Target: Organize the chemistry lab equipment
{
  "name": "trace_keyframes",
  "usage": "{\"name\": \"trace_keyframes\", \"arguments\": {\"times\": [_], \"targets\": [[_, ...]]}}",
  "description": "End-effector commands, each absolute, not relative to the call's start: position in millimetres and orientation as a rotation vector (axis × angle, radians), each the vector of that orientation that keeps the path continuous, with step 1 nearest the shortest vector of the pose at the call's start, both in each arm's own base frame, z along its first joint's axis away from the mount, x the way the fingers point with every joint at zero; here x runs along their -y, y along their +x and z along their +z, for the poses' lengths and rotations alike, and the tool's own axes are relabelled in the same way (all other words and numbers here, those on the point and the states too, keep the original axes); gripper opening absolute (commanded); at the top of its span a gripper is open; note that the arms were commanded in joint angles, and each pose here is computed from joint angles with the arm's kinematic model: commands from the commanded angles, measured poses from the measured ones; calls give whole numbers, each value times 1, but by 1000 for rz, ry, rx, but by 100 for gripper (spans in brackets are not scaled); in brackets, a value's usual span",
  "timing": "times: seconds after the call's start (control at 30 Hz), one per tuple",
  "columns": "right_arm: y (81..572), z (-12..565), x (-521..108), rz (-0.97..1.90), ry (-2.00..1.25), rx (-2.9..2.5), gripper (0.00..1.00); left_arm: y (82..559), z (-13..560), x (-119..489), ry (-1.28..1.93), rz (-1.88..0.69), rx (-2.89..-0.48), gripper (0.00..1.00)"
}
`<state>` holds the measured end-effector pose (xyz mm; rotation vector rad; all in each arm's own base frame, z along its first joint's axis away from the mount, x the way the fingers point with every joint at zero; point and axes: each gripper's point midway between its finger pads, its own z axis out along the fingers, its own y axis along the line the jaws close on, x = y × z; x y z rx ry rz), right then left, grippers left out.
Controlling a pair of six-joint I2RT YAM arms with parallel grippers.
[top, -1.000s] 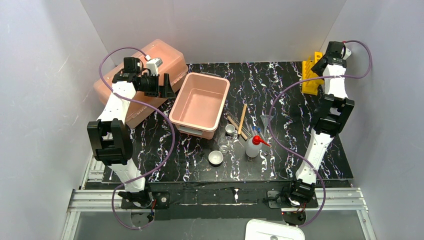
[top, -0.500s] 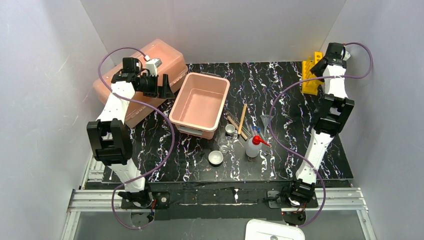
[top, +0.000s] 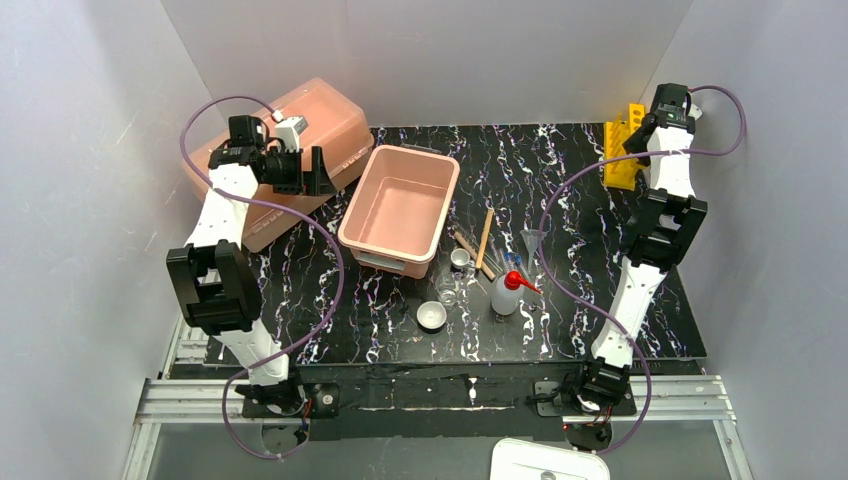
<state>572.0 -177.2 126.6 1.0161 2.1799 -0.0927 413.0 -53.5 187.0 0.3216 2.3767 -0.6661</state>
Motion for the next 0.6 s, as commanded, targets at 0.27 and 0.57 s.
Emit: {"name": "trace_keyframes", "arguments": {"times": [0.27, 0.57], "targets": [[544, 115, 217, -145, 1188, -2185, 54, 410, 200, 45, 271, -691, -2352, 99], [513, 118, 226, -124, 1259, -2147, 76, 410, 203, 49, 273, -723, -2337, 99]]}}
